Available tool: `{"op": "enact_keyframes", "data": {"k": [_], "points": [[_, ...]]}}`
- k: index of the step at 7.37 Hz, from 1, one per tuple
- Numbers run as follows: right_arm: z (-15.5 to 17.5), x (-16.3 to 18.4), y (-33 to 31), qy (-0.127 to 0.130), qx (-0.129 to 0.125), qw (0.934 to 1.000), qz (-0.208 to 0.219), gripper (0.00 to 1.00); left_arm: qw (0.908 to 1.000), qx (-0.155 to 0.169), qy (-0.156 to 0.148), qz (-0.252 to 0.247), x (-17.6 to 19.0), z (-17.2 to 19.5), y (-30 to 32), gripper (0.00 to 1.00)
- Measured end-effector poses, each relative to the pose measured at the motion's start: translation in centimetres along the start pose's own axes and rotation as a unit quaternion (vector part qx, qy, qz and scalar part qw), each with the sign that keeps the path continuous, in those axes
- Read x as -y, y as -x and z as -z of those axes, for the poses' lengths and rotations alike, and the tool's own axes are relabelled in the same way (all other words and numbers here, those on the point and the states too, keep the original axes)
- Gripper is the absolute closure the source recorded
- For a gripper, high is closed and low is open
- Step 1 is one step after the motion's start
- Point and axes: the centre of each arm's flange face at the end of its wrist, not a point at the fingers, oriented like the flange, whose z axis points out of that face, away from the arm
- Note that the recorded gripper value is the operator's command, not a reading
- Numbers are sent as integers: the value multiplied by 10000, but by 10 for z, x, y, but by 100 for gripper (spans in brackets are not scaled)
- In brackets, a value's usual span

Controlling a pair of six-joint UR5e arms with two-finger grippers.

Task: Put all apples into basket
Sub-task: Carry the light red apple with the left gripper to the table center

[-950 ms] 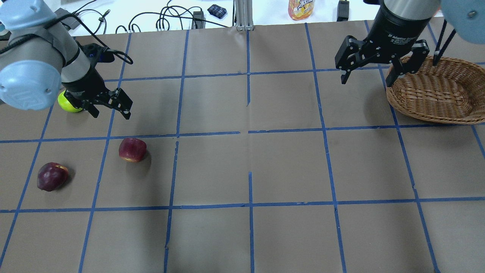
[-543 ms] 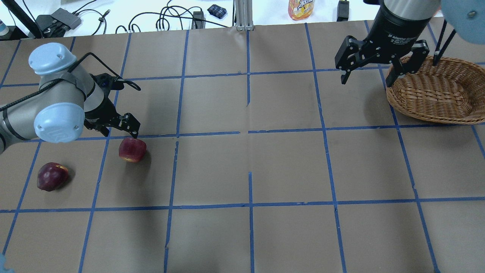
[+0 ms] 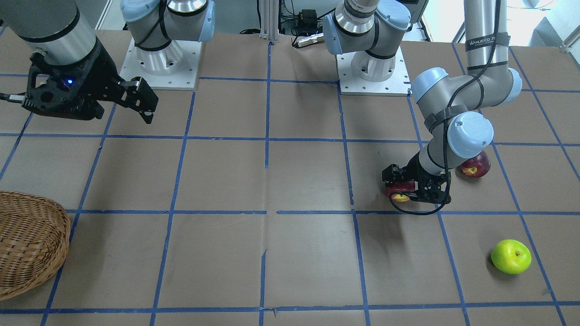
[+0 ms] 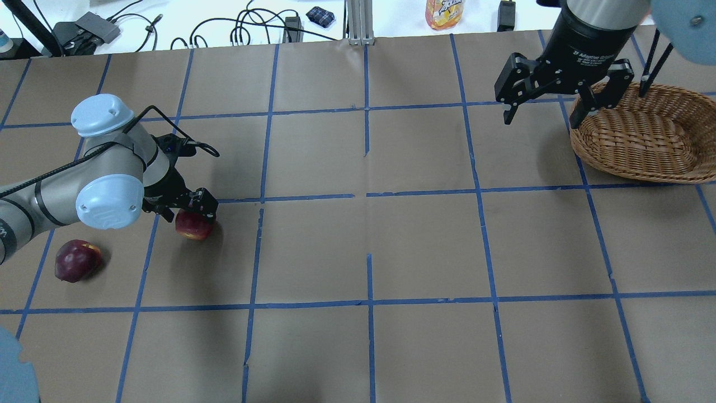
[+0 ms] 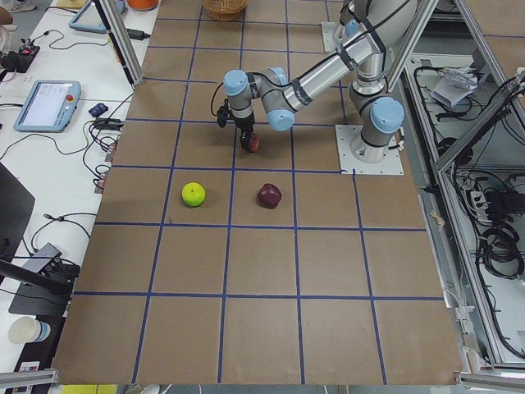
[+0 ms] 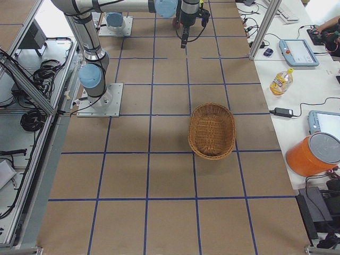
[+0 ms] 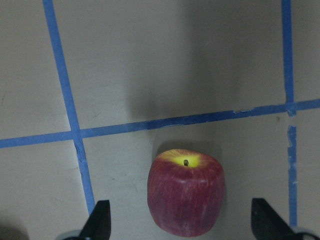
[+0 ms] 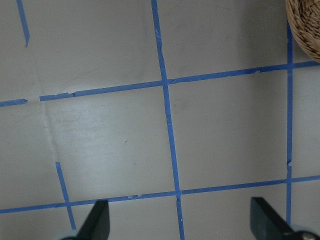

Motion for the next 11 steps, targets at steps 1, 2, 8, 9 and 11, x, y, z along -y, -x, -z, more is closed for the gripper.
{"op": "enact_keyframes", "data": {"k": [1,2,8,9,11], "points": [[0,0,0,0,0,10000,0,0,10000,-7,15,13,2,-6,1,51],[0,0,0,0,1,10000,0,0,10000,-8,8,19,3,-7,1,70],[1,1,-2,-21,3,10000,-16,0,9909,-650,-671,967,6,38,-245,71],[1,3,-5,-25,-11,10000,-27,0,9885,-714,-735,1114,3,35,-299,71],[2,7,-12,-108,-41,9999,-26,0,9890,-629,-716,1134,0,16,-361,56]]}}
